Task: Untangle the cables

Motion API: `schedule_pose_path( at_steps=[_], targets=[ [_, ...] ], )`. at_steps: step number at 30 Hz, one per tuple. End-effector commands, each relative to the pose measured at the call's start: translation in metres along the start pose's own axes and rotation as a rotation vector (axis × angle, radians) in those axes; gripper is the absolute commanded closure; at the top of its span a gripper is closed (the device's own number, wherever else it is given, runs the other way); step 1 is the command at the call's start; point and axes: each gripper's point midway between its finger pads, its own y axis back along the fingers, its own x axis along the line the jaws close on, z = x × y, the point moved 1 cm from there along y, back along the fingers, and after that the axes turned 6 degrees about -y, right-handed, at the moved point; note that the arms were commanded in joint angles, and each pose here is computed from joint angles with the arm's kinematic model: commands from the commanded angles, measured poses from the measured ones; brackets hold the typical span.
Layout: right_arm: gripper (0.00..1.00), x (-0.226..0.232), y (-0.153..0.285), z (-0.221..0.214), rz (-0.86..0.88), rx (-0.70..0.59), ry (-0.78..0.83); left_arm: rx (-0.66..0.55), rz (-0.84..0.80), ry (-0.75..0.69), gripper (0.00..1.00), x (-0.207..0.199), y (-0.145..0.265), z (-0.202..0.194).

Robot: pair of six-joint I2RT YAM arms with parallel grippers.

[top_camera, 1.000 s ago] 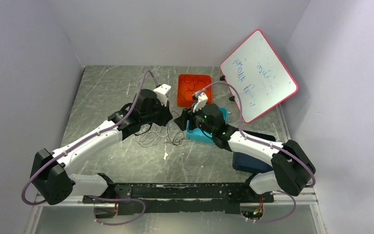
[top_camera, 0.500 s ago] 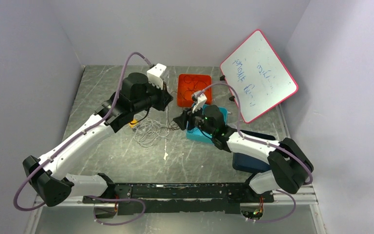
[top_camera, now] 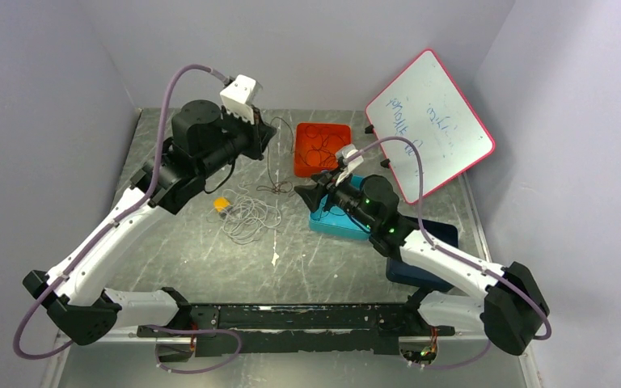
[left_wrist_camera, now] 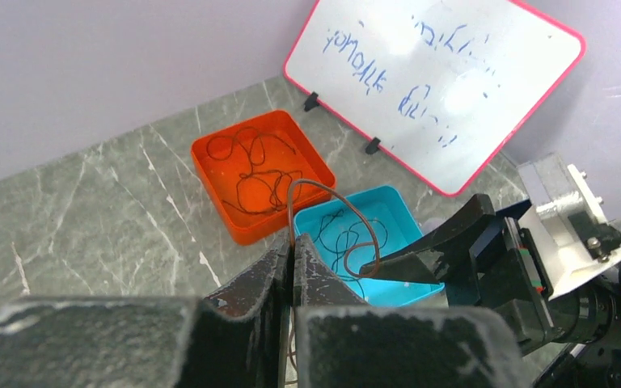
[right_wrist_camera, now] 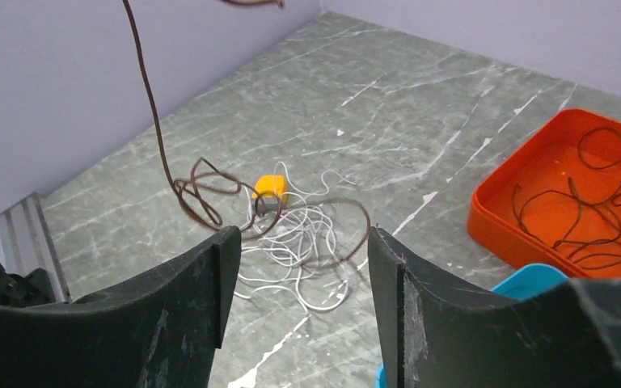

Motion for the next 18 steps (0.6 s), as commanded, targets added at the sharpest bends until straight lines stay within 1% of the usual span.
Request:
schedule_pose_path(
  at_steps=[1, 4, 6, 8, 14, 16, 18],
  targets=[
    [0.37, -0.001, 0.004, 0.015, -0.011, 0.018, 0.135, -0.063, 0.019, -0.029, 0.93, 0.006, 0.009, 0.03],
    [0.34, -0.002, 0.007, 0.018, -0.012, 0.031, 0.187, -0.087, -0.002, -0.031, 0.93, 0.002, 0.012, 0.043],
    [0.3, -0.004, 0.006, 0.021, -0.03, 0.026, 0.187, -0.109, -0.016, -0.029, 0.93, -0.001, 0.014, 0.052],
    [0.29, -0.005, 0.003, 0.026, -0.044, 0.022, 0.164, -0.123, -0.024, -0.028, 0.93, -0.002, 0.015, 0.057],
    [0.29, -0.006, -0.012, 0.033, -0.082, 0.0, 0.04, -0.133, -0.037, -0.019, 0.93, -0.005, 0.014, 0.061],
    [0.31, -0.005, -0.016, 0.033, -0.078, -0.005, 0.003, -0.131, -0.047, -0.012, 0.93, -0.007, 0.012, 0.061],
    [0.33, -0.008, -0.022, 0.027, -0.102, 0.016, -0.033, -0.13, -0.058, -0.007, 0.93, -0.009, 0.011, 0.061]
  ],
)
